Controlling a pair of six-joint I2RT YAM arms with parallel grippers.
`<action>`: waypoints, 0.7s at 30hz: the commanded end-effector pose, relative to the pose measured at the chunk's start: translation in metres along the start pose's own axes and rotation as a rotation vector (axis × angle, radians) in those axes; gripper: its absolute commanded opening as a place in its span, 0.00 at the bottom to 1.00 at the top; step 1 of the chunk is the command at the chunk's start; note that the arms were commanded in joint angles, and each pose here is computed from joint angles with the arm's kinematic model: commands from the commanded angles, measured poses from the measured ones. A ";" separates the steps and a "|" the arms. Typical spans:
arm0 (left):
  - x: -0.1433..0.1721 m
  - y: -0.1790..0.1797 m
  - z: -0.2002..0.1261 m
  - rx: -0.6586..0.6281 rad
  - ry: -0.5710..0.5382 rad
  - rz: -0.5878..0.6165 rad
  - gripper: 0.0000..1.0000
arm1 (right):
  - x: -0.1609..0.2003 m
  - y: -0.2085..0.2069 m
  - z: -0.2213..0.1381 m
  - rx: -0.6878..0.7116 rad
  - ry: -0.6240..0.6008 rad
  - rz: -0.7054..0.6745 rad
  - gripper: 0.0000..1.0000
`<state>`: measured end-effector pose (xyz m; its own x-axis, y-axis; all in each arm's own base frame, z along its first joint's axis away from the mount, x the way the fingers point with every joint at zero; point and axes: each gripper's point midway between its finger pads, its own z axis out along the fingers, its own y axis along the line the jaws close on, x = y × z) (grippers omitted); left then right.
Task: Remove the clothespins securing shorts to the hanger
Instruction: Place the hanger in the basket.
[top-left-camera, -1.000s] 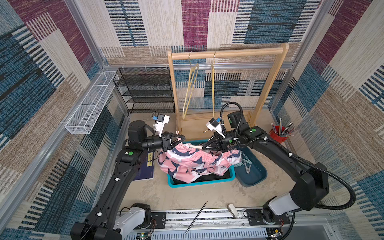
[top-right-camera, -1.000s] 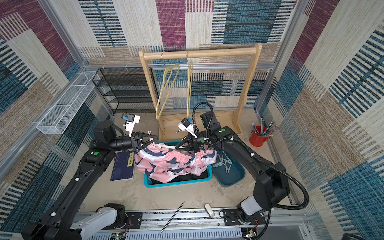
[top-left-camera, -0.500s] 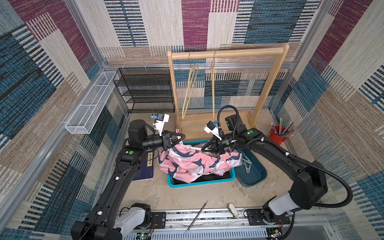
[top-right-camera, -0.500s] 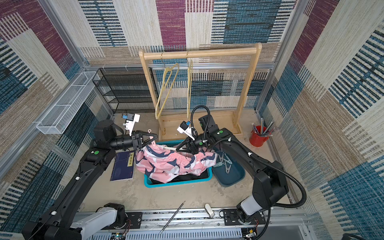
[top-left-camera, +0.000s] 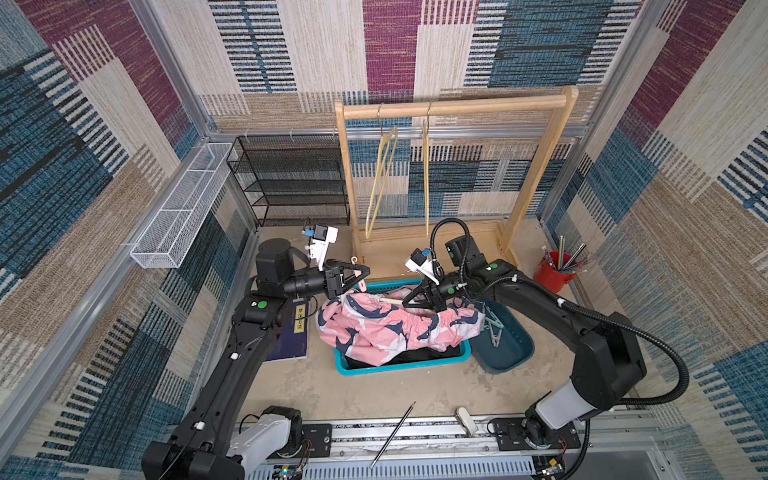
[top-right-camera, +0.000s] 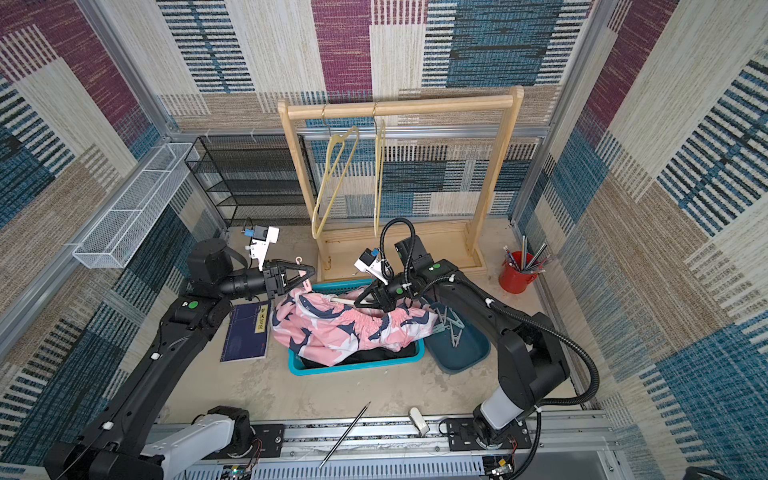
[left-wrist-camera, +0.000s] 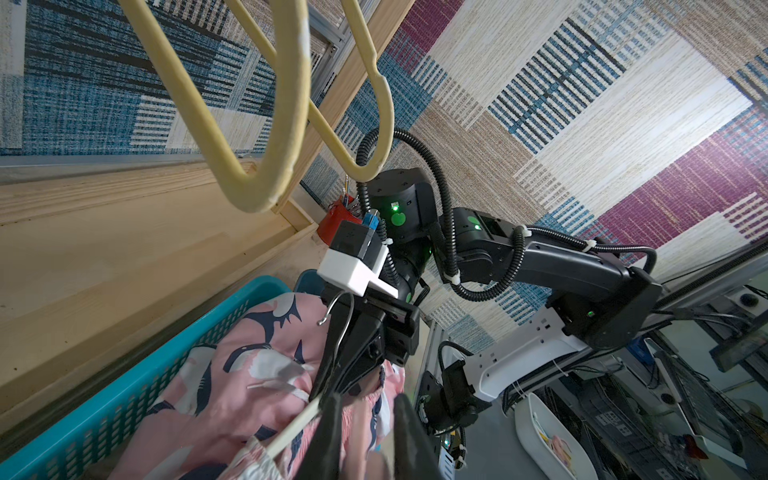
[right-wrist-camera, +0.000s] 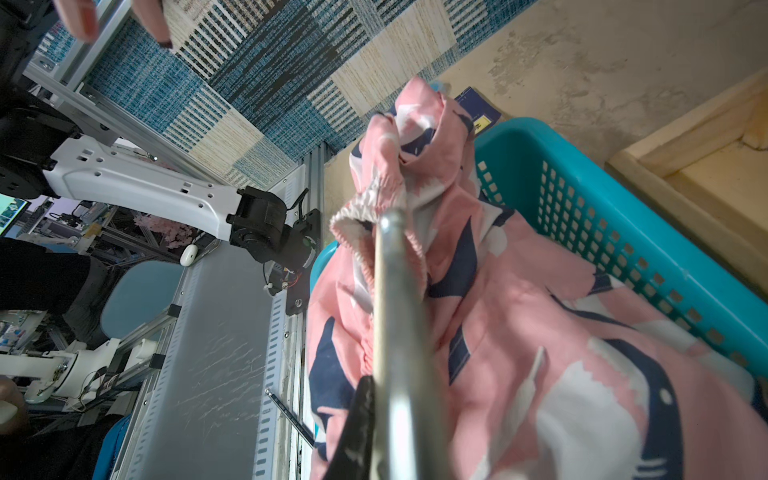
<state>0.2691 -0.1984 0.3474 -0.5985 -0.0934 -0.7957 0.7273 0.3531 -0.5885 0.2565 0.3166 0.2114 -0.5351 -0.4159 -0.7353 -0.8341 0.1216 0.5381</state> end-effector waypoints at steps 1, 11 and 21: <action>-0.003 -0.003 0.000 0.012 -0.012 0.020 0.00 | 0.002 -0.012 0.007 0.011 -0.013 0.002 0.08; 0.004 0.001 -0.001 -0.010 -0.002 0.007 0.00 | 0.022 -0.065 0.009 0.261 0.008 0.097 0.44; 0.008 0.017 0.000 -0.065 -0.025 -0.060 0.00 | 0.001 -0.089 -0.045 0.650 -0.142 0.176 0.61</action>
<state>0.2701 -0.1950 0.3301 -0.6279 -0.1081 -0.7707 0.6874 0.3874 -0.6144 0.3119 0.2804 0.1701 -0.6493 -0.3155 -0.6920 -0.7062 0.5878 0.3947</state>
